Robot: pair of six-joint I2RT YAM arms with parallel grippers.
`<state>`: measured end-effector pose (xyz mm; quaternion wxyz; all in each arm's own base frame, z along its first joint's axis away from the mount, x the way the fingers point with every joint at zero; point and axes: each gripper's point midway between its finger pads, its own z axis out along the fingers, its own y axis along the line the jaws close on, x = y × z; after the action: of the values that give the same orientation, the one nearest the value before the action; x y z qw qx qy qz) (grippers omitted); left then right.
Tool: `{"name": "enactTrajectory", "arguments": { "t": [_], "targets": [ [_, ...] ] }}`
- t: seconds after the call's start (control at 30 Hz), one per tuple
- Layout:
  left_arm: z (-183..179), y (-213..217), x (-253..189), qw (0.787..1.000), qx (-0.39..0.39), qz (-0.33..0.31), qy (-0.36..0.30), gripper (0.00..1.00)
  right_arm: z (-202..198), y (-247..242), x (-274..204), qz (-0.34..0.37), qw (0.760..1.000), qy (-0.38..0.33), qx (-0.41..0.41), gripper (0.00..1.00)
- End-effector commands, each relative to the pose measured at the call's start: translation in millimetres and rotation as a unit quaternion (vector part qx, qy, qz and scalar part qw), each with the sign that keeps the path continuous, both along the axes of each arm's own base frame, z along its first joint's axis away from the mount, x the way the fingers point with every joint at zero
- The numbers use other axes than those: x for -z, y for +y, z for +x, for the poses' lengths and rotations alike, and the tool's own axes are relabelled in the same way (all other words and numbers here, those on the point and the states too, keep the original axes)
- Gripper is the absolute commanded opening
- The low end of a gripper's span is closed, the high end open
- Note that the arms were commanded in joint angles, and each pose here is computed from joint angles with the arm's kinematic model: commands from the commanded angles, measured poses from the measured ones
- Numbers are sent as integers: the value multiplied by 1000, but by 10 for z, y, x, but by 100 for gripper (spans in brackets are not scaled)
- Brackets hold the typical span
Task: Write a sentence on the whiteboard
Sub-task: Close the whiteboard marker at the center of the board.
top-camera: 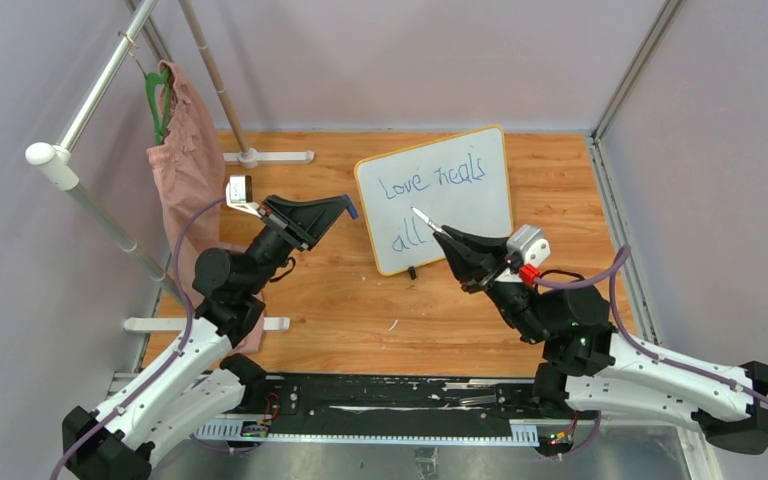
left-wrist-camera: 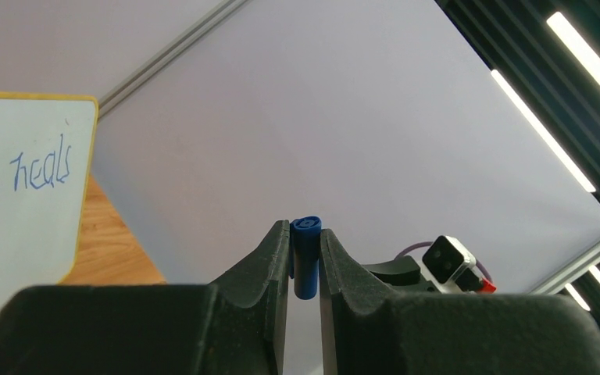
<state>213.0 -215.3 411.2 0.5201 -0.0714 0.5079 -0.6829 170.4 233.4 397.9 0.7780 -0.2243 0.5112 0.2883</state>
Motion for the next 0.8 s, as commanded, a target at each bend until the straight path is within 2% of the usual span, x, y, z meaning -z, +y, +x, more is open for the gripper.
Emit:
{"name": "enactTrajectory", "arguments": {
  "t": [0.0, 0.2, 0.37, 0.77],
  "targets": [
    [-95, 32, -227, 1000, 6, -16, -26, 0, -148, 147, -297, 31, 998, -16, -60, 0],
    [-157, 131, -395, 995, 27, -94, -20, 0, -298, 329, -560, 57, 990, -50, -116, 0],
    [-117, 232, -502, 992, 7, -124, -16, 0, -461, 524, -737, 70, 981, -74, -163, 0],
    [-57, 398, -802, 982, -14, -185, -16, 0, -439, 697, -917, 87, 979, -113, -146, 0]
  ]
}}
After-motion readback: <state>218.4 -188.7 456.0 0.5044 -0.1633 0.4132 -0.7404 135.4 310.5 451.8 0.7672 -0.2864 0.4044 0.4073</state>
